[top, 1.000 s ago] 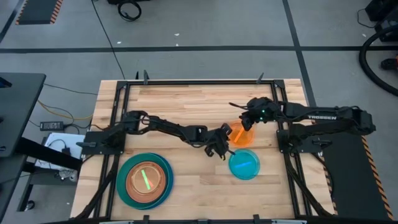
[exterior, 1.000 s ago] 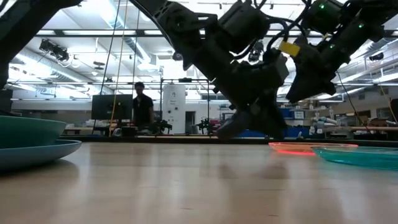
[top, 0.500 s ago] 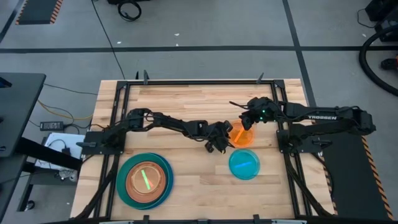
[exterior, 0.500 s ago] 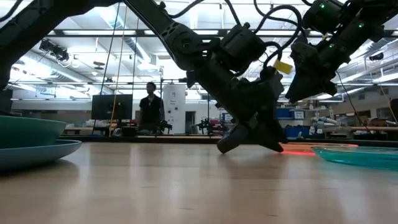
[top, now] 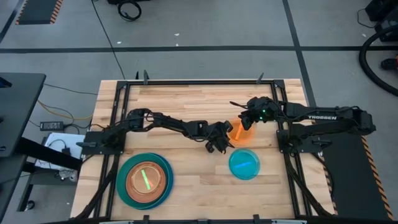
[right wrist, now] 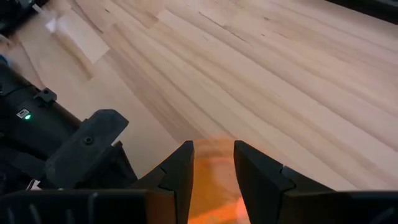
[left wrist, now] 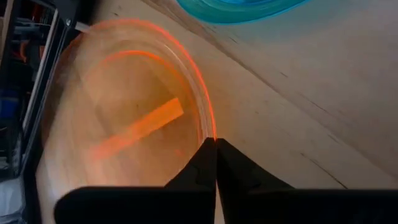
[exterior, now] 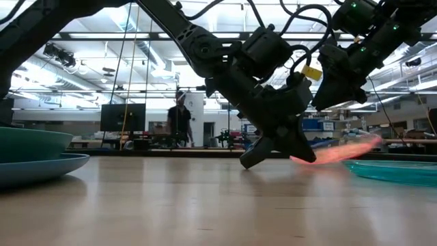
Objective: Stack plastic plates
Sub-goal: Stack the orange plate on top of the light green plate
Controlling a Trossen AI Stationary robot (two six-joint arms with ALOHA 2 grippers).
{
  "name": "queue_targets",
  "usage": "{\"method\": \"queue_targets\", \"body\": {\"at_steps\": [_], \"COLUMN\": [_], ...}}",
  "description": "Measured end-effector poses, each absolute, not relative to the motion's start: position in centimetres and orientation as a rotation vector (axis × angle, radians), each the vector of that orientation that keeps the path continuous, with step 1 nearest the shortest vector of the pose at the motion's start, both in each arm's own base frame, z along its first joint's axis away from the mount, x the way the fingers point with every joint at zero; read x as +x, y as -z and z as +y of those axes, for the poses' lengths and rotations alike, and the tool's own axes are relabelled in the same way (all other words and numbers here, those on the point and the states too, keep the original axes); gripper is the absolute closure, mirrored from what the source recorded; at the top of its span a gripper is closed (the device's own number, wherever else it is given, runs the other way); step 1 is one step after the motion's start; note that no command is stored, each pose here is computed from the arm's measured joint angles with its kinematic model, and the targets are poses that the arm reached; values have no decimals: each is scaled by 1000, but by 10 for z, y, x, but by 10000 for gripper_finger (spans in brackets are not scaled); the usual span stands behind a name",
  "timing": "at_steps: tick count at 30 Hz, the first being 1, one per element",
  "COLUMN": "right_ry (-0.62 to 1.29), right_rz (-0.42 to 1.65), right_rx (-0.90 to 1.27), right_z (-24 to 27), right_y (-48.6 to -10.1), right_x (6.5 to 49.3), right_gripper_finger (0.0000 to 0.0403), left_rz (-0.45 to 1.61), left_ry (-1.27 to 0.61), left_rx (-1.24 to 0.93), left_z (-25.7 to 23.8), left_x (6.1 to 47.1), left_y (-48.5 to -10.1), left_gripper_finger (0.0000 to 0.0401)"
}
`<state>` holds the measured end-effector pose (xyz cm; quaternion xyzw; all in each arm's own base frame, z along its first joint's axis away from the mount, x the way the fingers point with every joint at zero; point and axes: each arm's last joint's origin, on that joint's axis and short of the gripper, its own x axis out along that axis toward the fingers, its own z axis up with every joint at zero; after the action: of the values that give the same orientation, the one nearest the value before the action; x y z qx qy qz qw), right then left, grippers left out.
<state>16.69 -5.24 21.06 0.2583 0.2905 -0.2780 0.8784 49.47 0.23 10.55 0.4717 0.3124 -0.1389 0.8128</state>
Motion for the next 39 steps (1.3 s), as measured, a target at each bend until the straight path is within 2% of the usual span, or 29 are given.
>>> {"method": "queue_targets", "body": {"at_steps": [7,13,17,22,29,35,39], "right_ry": [545,478,456,423,304,224,191], "right_rz": [562,334,239,222,273,172,179], "right_rx": [488,368,287,246,219,165,88], "right_z": [-53,-54,-54,-54,-44,-34,-30], "right_y": [-216,-241,-254,-255,-246,-229,-218], "right_x": [169,170,169,173,188,204,215], "right_gripper_finger": [278,278,278,278,278,278,278], "left_rz": [691,750,813,874,995,1047,1065], "left_ry": [247,140,100,73,42,-58,-142], "left_rx": [1029,955,829,663,465,231,56], "left_z": [-19,-32,-46,-69,-103,-125,-139], "left_x": [491,483,471,454,418,385,362], "left_y": [-117,-142,-159,-177,-204,-235,-253], "left_gripper_finger": [394,395,395,396,395,394,394]}}
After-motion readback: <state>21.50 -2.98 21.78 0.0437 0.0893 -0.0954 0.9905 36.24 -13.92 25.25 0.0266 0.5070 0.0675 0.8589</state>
